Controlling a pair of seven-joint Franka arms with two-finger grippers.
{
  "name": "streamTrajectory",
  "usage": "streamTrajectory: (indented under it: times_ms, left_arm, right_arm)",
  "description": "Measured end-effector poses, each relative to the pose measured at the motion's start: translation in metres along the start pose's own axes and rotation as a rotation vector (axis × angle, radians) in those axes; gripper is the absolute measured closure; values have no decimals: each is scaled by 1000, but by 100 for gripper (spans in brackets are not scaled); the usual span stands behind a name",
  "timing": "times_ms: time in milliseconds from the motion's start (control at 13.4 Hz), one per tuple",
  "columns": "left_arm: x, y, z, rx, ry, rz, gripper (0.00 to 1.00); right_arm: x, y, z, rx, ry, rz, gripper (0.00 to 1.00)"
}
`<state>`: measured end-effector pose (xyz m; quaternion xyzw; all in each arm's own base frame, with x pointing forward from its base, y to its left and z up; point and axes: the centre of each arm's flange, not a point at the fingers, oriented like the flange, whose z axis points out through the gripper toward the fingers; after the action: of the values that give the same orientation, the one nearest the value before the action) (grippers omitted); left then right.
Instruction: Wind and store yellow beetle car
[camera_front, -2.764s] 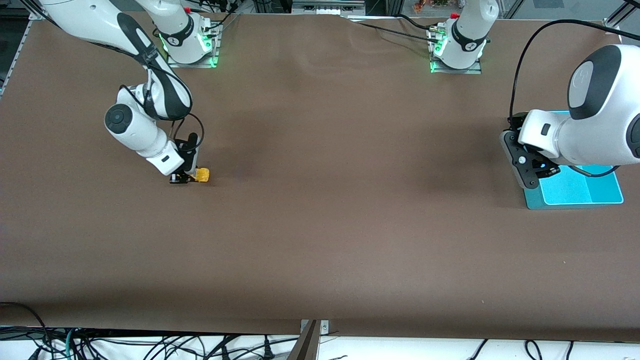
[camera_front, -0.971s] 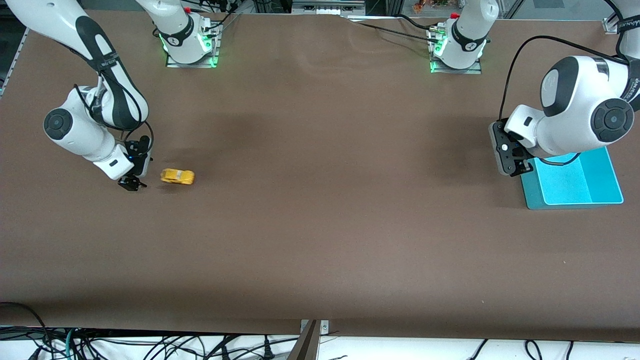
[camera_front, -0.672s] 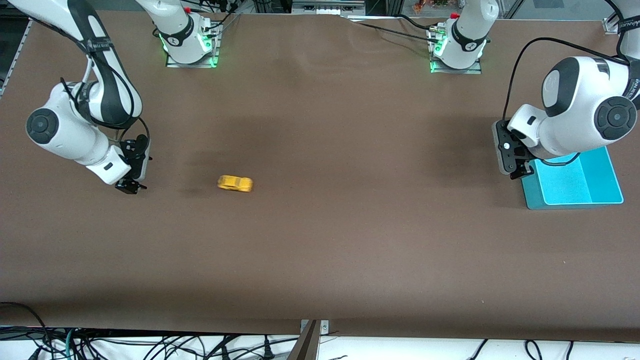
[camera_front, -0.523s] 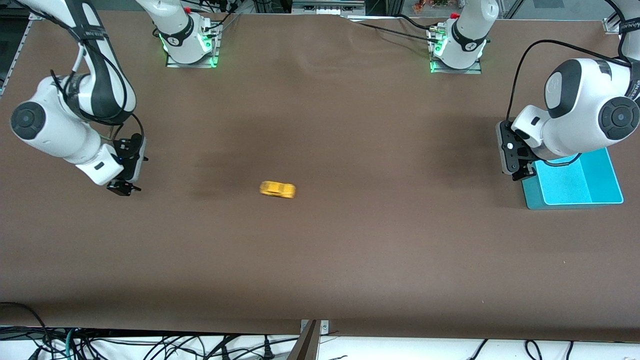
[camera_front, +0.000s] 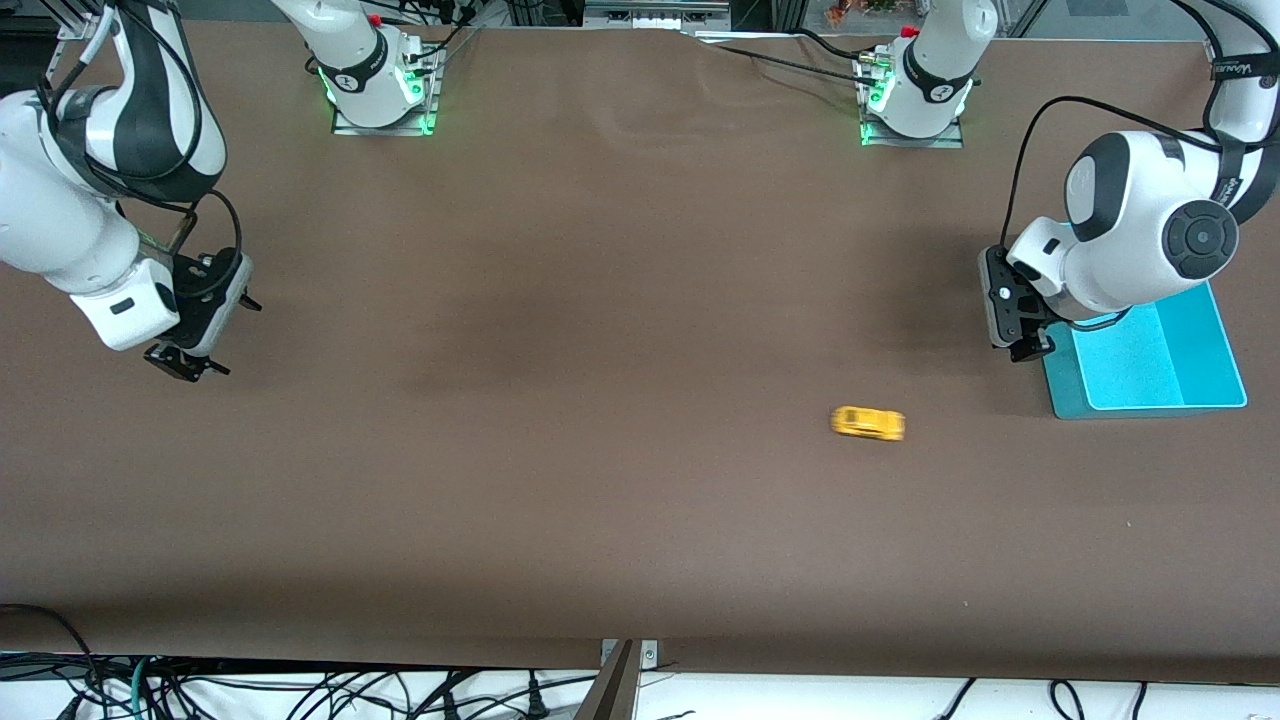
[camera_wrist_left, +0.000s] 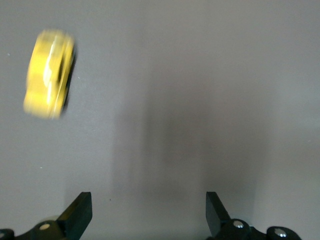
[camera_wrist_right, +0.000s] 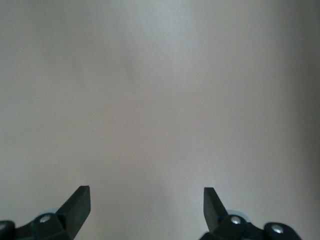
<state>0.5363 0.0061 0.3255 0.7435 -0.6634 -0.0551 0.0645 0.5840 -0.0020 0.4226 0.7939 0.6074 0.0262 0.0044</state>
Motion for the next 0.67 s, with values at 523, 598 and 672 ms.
streamTrajectory:
  times_ms: [523, 598, 672]
  left_arm:
    - [-48, -14, 1, 140, 14, 7, 0]
    - [-52, -18, 4, 158, 14, 1, 0]
    - [-55, -22, 11, 166, 15, -5, 0]
  right_arm:
    - [0, -1, 1, 9, -3, 103, 0]
    - [0, -1, 0, 8, -3, 120, 0]
    - [0, -1, 0, 8, -3, 141, 0]
